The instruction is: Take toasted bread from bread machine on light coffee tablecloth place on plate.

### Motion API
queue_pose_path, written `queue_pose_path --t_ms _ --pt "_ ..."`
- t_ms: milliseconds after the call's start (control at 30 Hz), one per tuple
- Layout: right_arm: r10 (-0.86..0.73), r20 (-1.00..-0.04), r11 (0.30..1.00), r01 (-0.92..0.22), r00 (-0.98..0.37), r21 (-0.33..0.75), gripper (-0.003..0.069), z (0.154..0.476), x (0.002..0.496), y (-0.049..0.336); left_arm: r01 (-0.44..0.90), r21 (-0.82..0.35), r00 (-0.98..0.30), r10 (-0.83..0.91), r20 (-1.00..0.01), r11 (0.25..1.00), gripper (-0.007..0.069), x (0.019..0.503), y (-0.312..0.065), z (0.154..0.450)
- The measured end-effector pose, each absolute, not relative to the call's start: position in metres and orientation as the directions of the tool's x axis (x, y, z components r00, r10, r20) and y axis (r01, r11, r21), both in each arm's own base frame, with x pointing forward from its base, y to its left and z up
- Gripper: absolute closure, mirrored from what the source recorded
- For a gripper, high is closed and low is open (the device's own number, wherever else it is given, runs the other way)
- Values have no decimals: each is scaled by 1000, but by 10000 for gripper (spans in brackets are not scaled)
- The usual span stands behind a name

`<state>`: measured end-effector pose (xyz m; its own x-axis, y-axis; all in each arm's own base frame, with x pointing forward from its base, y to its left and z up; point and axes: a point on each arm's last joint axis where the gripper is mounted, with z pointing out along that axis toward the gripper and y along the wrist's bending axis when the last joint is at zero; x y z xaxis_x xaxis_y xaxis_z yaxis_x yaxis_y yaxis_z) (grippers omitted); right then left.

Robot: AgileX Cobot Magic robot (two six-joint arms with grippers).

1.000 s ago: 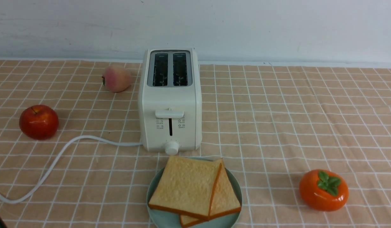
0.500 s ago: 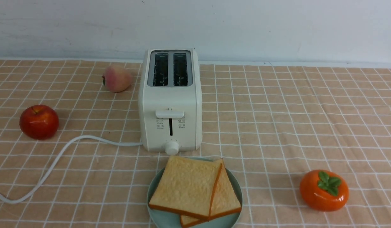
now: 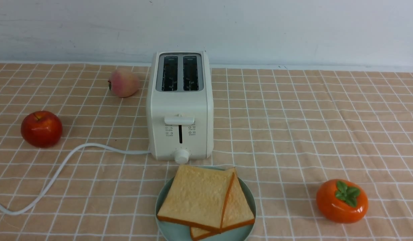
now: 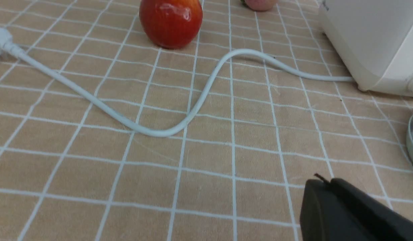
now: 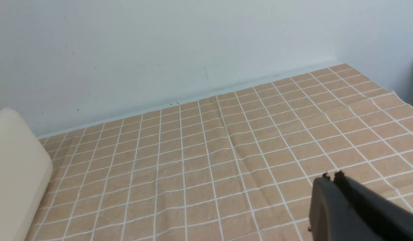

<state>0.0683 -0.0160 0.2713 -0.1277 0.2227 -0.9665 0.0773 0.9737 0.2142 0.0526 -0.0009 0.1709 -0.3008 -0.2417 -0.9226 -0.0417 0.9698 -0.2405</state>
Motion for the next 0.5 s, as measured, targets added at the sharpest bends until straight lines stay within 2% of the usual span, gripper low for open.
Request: queue_pose_path --t_ms 500 --pt "220 -967 974 77 -126 212 633 271 68 -16 -50 -246 -327 -248 -912 968 624 52 -1 167"
